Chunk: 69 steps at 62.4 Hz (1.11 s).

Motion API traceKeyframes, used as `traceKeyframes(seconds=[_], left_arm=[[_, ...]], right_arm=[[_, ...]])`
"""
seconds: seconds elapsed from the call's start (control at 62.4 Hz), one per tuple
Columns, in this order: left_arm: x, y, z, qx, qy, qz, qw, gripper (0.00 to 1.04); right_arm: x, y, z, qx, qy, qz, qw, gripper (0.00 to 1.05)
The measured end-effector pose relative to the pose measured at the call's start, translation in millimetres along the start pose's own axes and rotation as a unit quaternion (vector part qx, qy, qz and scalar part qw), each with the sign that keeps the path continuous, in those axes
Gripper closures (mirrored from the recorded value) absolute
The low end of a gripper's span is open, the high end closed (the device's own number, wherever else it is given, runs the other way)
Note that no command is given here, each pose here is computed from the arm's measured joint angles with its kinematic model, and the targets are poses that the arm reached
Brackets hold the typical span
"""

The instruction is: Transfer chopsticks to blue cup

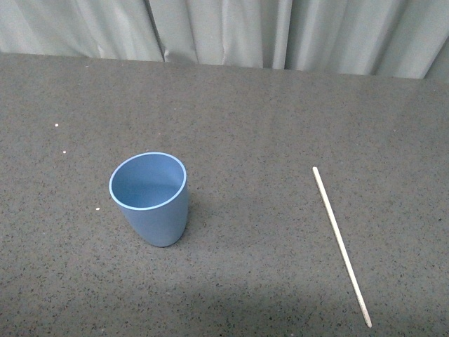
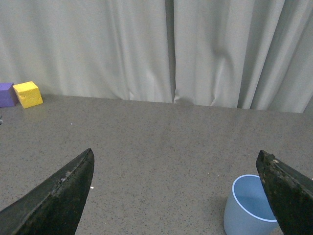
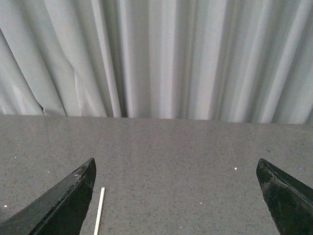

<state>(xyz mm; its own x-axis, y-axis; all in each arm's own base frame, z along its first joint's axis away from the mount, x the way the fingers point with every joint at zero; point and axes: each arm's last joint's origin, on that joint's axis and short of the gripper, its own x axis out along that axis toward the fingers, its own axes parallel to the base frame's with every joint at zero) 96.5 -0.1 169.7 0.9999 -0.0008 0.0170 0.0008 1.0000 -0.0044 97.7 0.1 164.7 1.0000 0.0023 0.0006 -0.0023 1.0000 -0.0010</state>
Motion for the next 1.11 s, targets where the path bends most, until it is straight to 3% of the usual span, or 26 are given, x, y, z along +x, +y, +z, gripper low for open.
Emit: traceKeyframes(seconds=[0.048,0.128,0.24,0.401,0.593,0.721,0.882,1.106], left_arm=[[0,0,0,0.0,0.0,0.0,1.0,0.07],[0,0,0,0.0,0.0,0.002,1.0,0.07],[0,0,0,0.0,0.0,0.0,1.0,0.07],[0,0,0,0.0,0.0,0.0,1.0,0.07],[0,0,0,0.0,0.0,0.0,1.0,0.07],[0,0,0,0.0,0.0,0.0,1.0,0.07],[0,0,0,0.0,0.0,0.0,1.0,0.07],[0,0,0,0.0,0.0,0.0,1.0,0.07]], right_arm=[[0,0,-1,-0.011,0.01,-0.015,1.0,0.09],[4,3,-3,-0.097,0.08,-0.076,0.989,0.09],[20,8,-4,-0.147,0.142,-0.041,0.978,0.09],[62,17,1,-0.13,0.221,0.02,0.966,0.09],[126,45,-14,-0.099,0.34,0.08,0.932,0.09],[155,61,-28,-0.079,0.393,0.089,0.912,0.09],[181,81,-59,-0.05,0.481,0.093,0.87,0.09],[200,94,-86,-0.023,0.538,0.071,0.84,0.09]])
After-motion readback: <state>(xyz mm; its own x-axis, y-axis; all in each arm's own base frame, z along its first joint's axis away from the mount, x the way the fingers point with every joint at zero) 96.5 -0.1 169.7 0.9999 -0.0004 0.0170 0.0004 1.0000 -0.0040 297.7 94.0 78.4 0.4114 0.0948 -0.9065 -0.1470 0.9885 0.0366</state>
